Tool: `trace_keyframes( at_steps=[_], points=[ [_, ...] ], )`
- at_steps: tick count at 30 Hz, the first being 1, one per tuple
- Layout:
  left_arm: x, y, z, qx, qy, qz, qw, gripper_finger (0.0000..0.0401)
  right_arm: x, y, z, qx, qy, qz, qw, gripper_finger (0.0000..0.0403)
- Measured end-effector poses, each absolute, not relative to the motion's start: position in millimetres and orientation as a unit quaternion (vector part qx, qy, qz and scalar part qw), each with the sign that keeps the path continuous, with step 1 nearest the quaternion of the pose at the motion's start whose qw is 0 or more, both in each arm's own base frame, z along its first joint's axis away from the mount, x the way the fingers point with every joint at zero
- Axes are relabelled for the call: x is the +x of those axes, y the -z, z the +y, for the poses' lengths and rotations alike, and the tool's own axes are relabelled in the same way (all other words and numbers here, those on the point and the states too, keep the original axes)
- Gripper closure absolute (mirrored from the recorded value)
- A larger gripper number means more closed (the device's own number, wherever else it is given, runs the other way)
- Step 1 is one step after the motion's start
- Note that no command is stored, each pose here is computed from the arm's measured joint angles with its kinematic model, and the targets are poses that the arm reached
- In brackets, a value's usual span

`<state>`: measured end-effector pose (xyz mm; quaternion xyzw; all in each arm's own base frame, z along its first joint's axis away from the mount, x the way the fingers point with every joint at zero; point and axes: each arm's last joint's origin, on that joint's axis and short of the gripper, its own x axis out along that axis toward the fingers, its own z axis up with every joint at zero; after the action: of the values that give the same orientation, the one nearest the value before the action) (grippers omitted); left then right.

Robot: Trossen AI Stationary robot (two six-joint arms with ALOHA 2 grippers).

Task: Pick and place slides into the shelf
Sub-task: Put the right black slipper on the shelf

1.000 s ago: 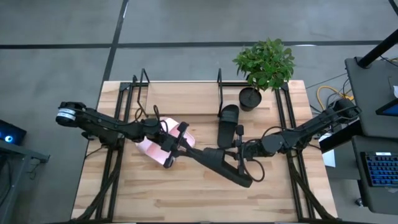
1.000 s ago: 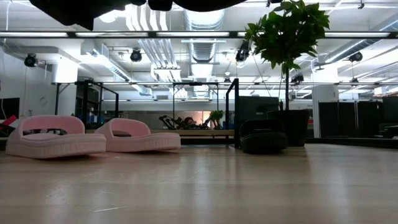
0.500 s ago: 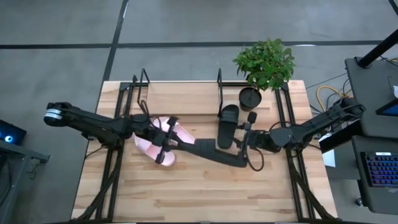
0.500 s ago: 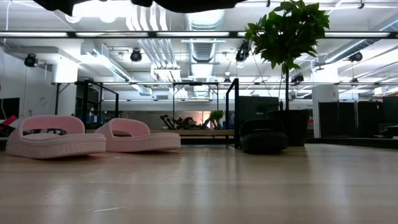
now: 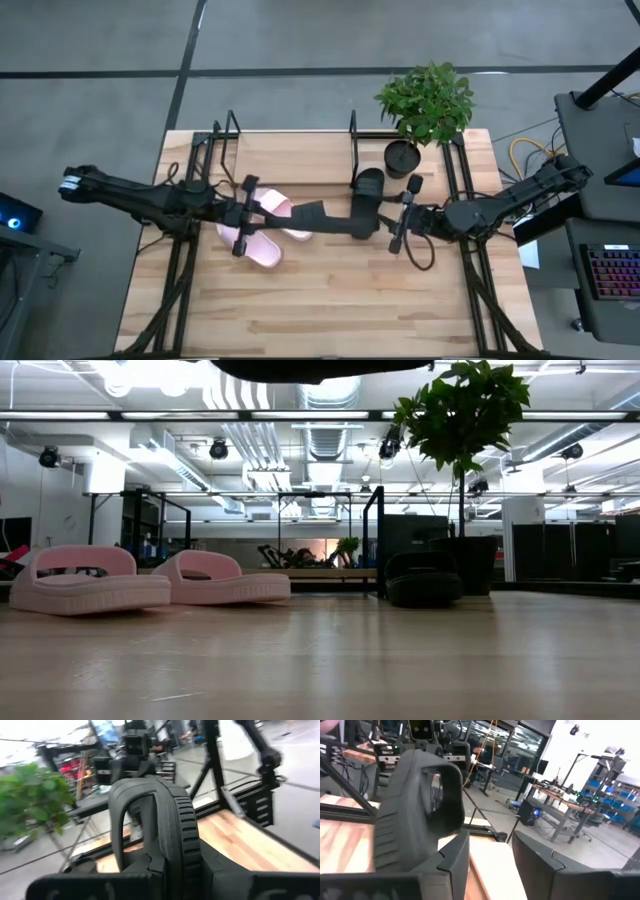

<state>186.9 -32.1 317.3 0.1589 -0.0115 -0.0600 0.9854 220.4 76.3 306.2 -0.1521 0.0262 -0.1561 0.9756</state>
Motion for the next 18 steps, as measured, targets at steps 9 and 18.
trace_keyframes(
  at_steps=[9, 18],
  points=[
    [181.1, -317.9, -34.1, 0.160, 0.041, 0.004, 0.986, 0.0376, 218.0, -301.9, 75.2, -0.147, 0.192, 0.050, 0.969, 0.0278],
    [178.9, -310.7, -30.4, 0.163, -0.075, 0.065, 0.982, 0.0376, 211.1, -304.5, 74.8, -0.147, 0.238, 0.055, 0.959, 0.0288]
  ],
)
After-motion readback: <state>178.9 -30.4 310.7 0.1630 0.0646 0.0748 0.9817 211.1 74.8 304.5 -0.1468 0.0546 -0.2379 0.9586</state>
